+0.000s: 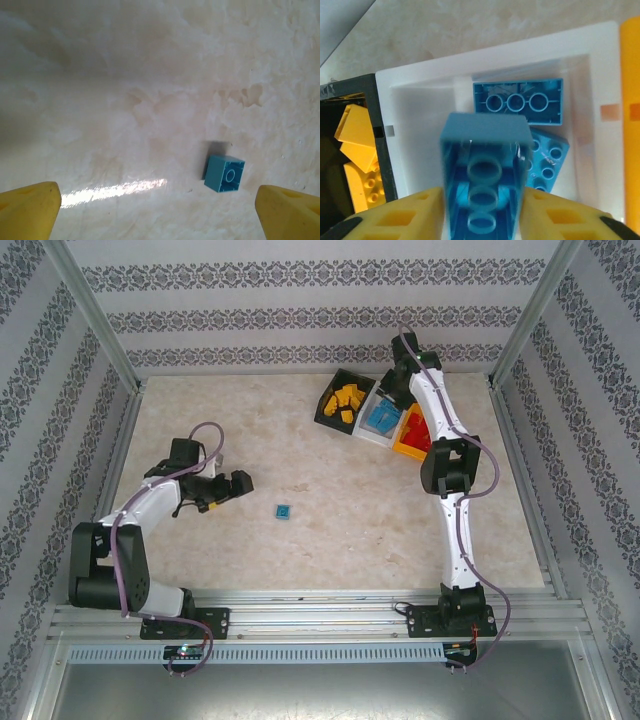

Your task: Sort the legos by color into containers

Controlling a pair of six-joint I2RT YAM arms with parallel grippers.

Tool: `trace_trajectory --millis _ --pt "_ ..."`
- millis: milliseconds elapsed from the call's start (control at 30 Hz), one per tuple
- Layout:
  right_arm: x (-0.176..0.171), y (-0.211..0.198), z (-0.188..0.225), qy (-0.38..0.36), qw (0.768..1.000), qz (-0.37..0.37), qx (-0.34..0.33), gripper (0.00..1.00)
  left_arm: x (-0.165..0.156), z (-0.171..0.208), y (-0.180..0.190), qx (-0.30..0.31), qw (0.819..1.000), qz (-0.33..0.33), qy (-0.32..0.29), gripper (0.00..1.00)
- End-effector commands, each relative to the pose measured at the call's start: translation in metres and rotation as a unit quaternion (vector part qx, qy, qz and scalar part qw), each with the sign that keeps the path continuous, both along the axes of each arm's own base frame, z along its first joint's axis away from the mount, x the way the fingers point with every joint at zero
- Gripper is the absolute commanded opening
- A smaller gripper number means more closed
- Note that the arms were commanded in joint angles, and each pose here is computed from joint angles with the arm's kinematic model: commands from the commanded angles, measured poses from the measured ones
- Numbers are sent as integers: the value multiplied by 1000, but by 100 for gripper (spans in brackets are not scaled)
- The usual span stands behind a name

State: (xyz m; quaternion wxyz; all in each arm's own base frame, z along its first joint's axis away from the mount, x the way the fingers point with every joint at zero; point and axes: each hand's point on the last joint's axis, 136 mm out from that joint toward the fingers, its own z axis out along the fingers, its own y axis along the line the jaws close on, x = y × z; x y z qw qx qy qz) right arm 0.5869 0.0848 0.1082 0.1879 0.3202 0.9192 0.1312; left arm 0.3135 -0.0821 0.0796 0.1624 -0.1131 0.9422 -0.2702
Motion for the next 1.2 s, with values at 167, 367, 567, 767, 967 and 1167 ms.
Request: trace_trajectory --millis 167,367,567,767,967,1167 --pt "-1 -3 7 -2 1000 -1 14 57 27 10 -23 -5 999 -37 -38 100" --pt "-10 -3 28 -9 1000 5 11 58 31 14 -31 -2 997 -57 -53 100" --pt "-23 -2 54 -20 1000 19 4 59 37 19 -35 -11 996 -58 -71 100" --pt "-35 11 83 -51 996 70 -3 59 42 30 -37 -6 994 -57 -94 100" --pt "-51 40 115 -109 982 154 4 73 40 48 -37 -1 989 -51 -141 100" --pt "-77 62 138 -154 966 210 -5 98 36 57 -35 0 985 -37 -168 100"
